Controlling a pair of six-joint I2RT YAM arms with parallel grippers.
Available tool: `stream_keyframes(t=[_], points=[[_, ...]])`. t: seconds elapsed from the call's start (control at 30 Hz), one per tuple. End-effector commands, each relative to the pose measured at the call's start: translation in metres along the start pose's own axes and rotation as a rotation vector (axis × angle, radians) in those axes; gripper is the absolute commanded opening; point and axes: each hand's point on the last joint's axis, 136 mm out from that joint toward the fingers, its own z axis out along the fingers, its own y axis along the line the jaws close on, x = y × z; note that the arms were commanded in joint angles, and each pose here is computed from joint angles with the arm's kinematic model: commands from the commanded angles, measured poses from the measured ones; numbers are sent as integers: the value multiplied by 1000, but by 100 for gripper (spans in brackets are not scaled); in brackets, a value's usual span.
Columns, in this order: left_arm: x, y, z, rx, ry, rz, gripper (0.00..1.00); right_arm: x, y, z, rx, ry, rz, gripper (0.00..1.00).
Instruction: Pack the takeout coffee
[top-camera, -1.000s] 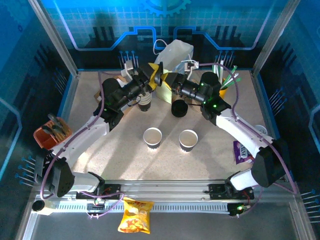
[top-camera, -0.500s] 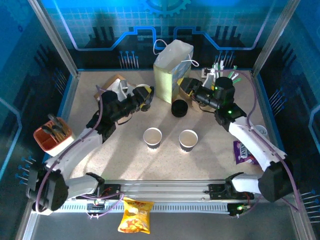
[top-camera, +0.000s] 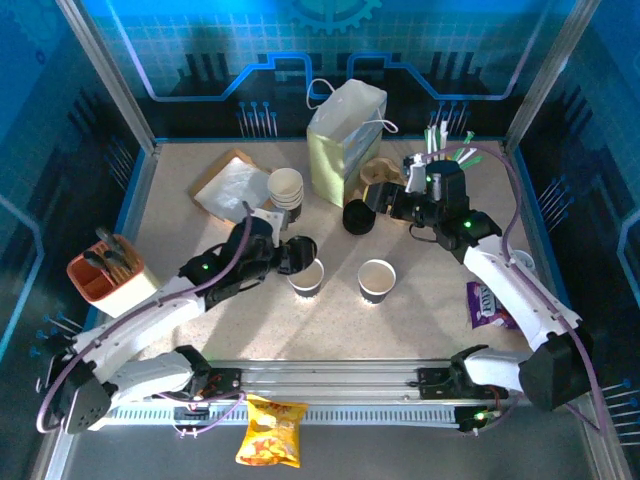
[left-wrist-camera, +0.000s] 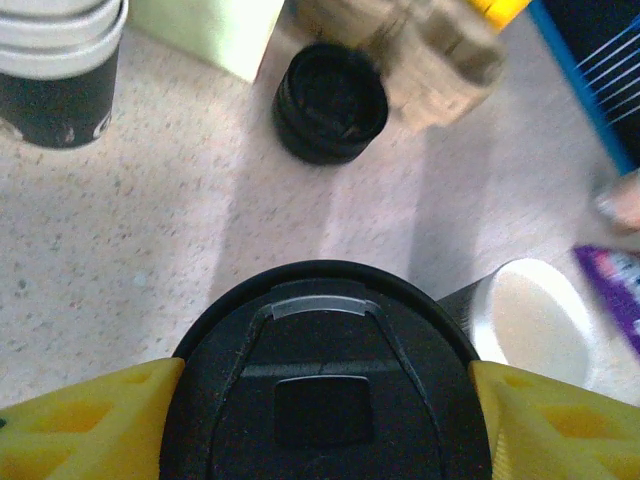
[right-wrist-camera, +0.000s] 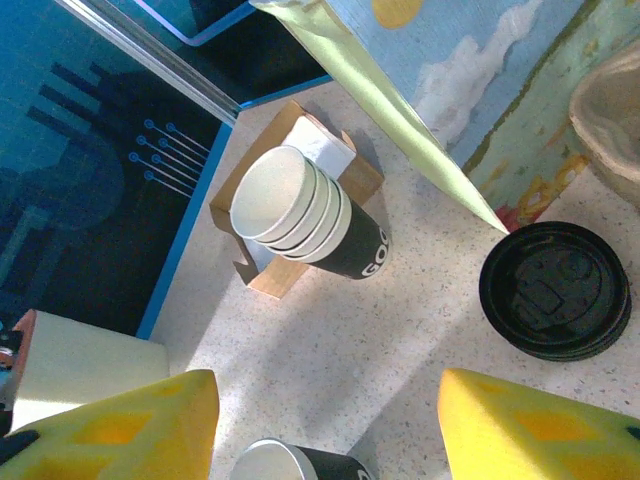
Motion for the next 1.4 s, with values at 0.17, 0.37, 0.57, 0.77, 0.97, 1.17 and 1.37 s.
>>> stream_keyframes(t=[0.17, 0.37, 0.57, 0.77, 0.97, 1.17, 1.37], points=[[25, 10, 22, -129, 80, 227, 65, 11, -13, 2, 36, 23, -23, 61], [29, 9, 31, -149, 85, 284, 66, 13, -13, 6, 29, 35, -17, 61], [36, 8, 38, -140, 93, 303, 69, 16, -14, 14, 21, 50, -6, 61], [37, 4, 41, -122, 96, 306, 70, 21, -14, 19, 19, 67, -5, 61], [42, 4, 44, -116, 113, 307, 72, 24, -17, 21, 25, 73, -4, 61], [44, 5, 43, -110, 117, 303, 74, 28, -20, 21, 35, 79, -2, 61], [45, 3, 42, -101, 118, 299, 77, 30, -20, 21, 36, 82, -2, 61]])
